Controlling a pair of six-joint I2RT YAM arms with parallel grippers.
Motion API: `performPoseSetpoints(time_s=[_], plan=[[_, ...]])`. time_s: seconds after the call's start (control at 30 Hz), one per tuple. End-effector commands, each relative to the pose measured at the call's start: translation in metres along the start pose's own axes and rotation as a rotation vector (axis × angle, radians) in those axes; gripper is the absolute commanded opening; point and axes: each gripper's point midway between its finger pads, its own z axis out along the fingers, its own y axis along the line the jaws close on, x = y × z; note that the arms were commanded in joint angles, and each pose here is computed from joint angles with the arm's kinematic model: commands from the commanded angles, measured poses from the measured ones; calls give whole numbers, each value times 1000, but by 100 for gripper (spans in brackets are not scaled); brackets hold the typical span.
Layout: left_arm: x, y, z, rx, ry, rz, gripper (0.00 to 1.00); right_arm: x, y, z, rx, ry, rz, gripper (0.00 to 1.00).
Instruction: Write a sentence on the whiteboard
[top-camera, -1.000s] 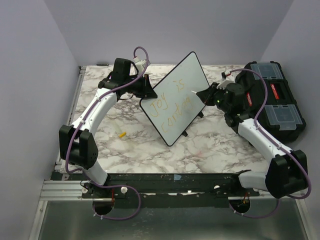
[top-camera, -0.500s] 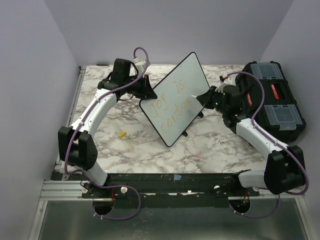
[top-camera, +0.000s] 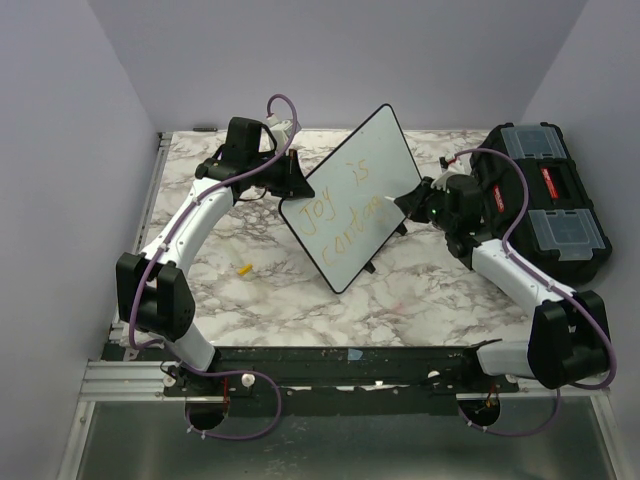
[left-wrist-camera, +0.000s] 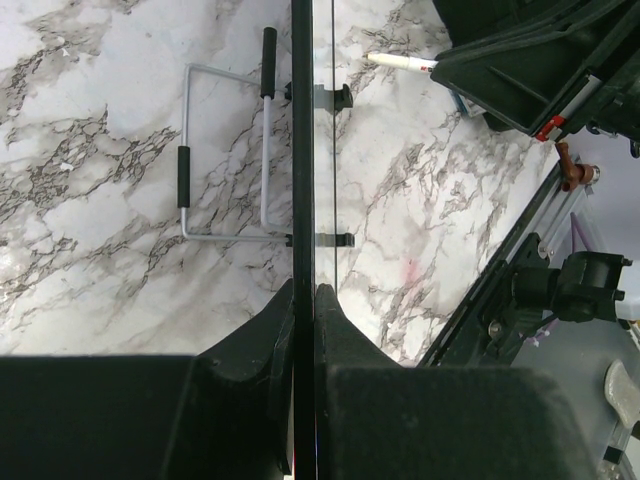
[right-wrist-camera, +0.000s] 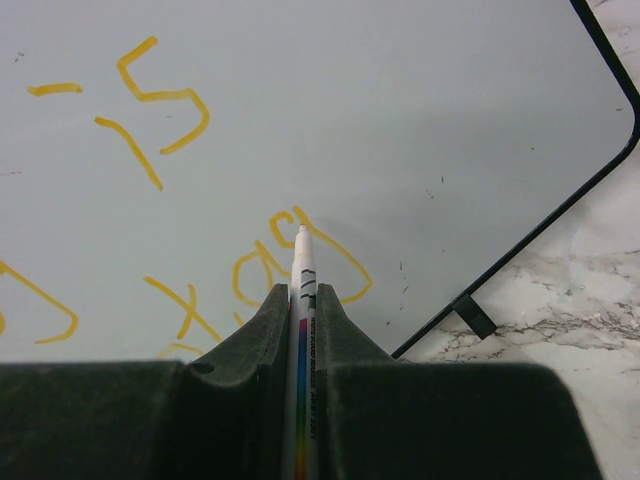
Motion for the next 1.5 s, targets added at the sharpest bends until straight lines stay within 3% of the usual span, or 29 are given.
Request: performPoseSetpoints(time_s=[0.0, 0.3, 0.93, 1.47], plan=[[20, -1, 5, -5, 56, 43, 0, -1, 0, 1, -12, -4, -5, 1], [20, -3, 5, 0, 58, 40, 0, 1, 11, 9, -79, 14, 14, 1], [19, -2, 5, -2, 57, 45, 0, -21, 2, 32, -11, -36, 36, 1], [20, -2, 7, 1, 66, 40, 0, 30, -19, 34, 17, 57, 75, 1]])
